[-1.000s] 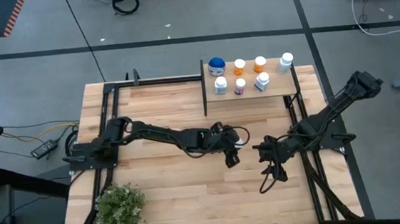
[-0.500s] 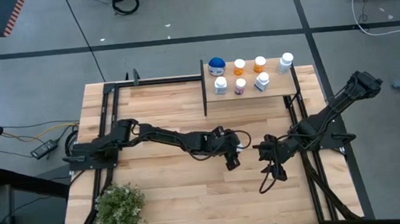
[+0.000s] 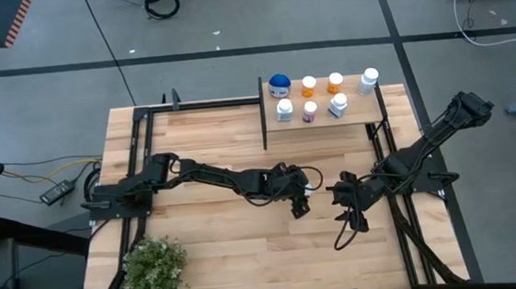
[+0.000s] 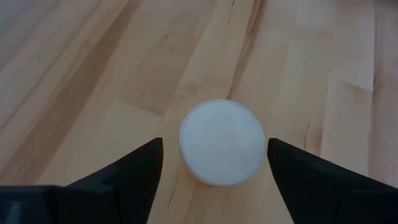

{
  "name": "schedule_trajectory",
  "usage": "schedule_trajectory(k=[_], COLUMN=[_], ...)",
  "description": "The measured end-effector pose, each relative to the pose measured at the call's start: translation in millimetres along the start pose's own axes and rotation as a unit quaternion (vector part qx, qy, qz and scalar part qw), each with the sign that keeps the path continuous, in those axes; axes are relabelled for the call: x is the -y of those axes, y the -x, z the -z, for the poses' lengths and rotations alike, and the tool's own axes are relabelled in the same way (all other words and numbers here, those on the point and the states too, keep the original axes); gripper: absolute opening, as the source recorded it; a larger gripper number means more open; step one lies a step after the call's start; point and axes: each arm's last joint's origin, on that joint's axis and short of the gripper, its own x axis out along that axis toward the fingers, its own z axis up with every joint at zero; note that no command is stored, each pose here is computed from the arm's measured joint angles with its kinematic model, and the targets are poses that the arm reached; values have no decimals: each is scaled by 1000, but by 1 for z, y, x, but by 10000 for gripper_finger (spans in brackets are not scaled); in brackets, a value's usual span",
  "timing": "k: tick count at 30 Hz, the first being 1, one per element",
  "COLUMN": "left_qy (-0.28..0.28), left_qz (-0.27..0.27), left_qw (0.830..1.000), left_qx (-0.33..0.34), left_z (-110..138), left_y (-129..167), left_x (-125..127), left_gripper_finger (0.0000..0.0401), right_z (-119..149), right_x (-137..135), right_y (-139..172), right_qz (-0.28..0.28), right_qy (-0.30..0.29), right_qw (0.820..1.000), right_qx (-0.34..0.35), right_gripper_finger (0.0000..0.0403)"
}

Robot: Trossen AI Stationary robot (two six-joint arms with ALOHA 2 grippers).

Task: Pick and place medicine bottles onto shelf by color
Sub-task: Put the orange pill bottle on the shelf

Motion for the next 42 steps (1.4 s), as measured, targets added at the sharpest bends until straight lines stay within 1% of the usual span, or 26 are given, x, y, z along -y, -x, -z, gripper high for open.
schedule_trajectory(k=[6,10,15,20,24,28,30,33,36,38,41,42], left_qy=[3,5,-8,-45,-62,-75,-71,-74,-78,-74,-56,-50], left_qz=[5,9,24,33,26,15,22,31,42,60,89,94], left_qw=[1000,1000,999,997,997,996,996,994,991,987,979,977], left_qx=[1,11,36,50,48,34,53,74,99,130,174,183], left_z=[-1,-9,-23,-28,-18,2,5,6,9,11,21,28], left_y=[1,10,31,44,41,36,40,55,71,80,86,87], left_x=[1,1,5,12,16,12,10,4,-5,-13,-28,-34], left_gripper_finger=[338,358,369,369,366,356,353,351,350,350,350,350], right_z=[0,0,0,0,-1,0,0,0,-1,-1,-4,-5], right_x=[0,0,0,0,1,1,2,3,3,4,7,9], right_y=[0,0,0,0,0,0,0,0,0,0,0,0], right_qz=[0,0,0,5,14,15,19,33,49,59,76,86], right_qy=[0,3,6,10,10,5,4,4,2,1,-5,-9], right_qw=[1000,1000,1000,1000,1000,1000,1000,999,998,998,996,995], right_qx=[0,0,0,3,10,9,9,17,28,35,47,53], right_gripper_finger=[257,257,257,257,257,257,257,257,257,257,257,257])
